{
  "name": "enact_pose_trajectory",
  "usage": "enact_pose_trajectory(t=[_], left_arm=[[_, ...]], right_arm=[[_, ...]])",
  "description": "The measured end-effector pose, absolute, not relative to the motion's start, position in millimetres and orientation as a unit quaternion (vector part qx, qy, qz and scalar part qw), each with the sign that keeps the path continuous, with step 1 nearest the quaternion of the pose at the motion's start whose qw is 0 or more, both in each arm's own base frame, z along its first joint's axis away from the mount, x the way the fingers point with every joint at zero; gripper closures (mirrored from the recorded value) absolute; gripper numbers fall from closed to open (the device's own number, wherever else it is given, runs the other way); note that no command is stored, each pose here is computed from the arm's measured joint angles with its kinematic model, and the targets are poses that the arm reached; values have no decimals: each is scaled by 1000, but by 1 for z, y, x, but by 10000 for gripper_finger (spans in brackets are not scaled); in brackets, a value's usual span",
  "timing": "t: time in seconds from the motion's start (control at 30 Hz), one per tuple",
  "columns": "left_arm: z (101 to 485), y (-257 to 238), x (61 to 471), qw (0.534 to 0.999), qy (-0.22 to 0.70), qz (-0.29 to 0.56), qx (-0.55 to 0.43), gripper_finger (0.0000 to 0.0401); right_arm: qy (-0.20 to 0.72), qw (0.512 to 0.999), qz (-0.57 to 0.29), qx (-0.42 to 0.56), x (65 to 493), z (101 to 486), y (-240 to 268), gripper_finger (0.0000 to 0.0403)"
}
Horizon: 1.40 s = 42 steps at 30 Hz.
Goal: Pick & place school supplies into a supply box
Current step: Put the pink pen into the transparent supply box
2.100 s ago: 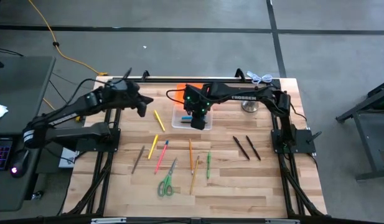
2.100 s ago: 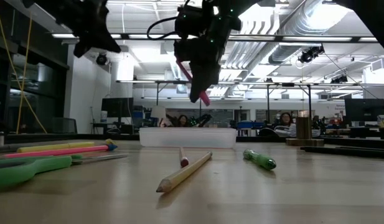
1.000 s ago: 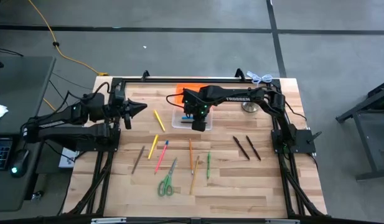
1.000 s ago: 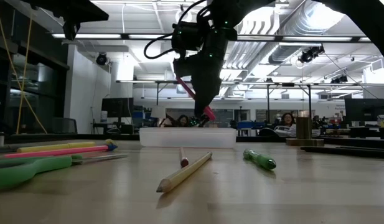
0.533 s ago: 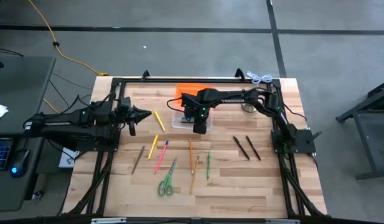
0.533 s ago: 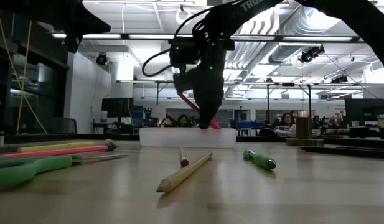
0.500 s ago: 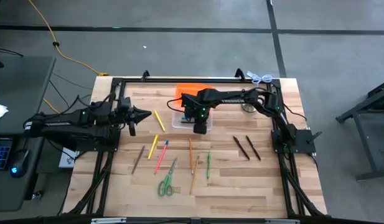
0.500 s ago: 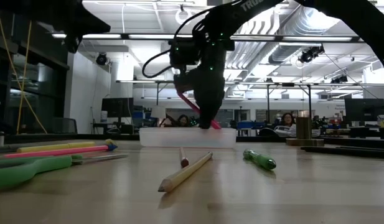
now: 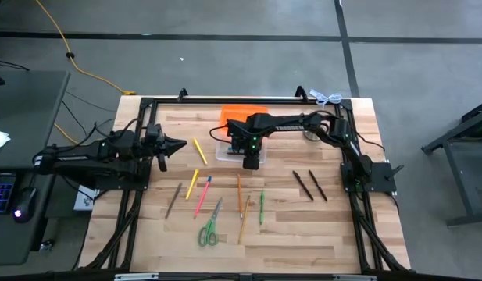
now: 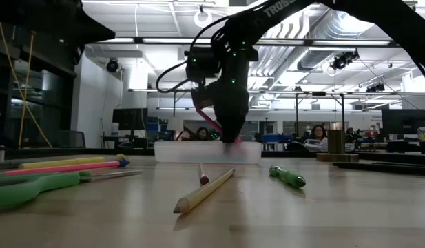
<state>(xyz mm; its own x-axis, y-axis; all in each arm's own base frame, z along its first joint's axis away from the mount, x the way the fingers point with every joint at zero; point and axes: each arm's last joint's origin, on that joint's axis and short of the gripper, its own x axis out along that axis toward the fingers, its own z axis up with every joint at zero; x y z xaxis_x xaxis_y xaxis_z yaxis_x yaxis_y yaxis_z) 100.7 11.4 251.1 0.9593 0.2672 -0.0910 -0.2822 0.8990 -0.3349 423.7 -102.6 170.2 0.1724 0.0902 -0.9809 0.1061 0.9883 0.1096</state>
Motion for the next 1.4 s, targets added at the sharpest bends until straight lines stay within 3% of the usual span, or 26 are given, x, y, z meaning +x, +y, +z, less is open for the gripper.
enact_pose_trajectory(t=[0.97, 1.4], left_arm=[[249, 11, 100, 974, 34, 139, -174, 368], [247, 11, 100, 974, 43, 140, -174, 368]], right_arm=[[642, 763, -12, 77, 430, 156, -104, 371], [642, 762, -14, 81, 430, 156, -104, 330]])
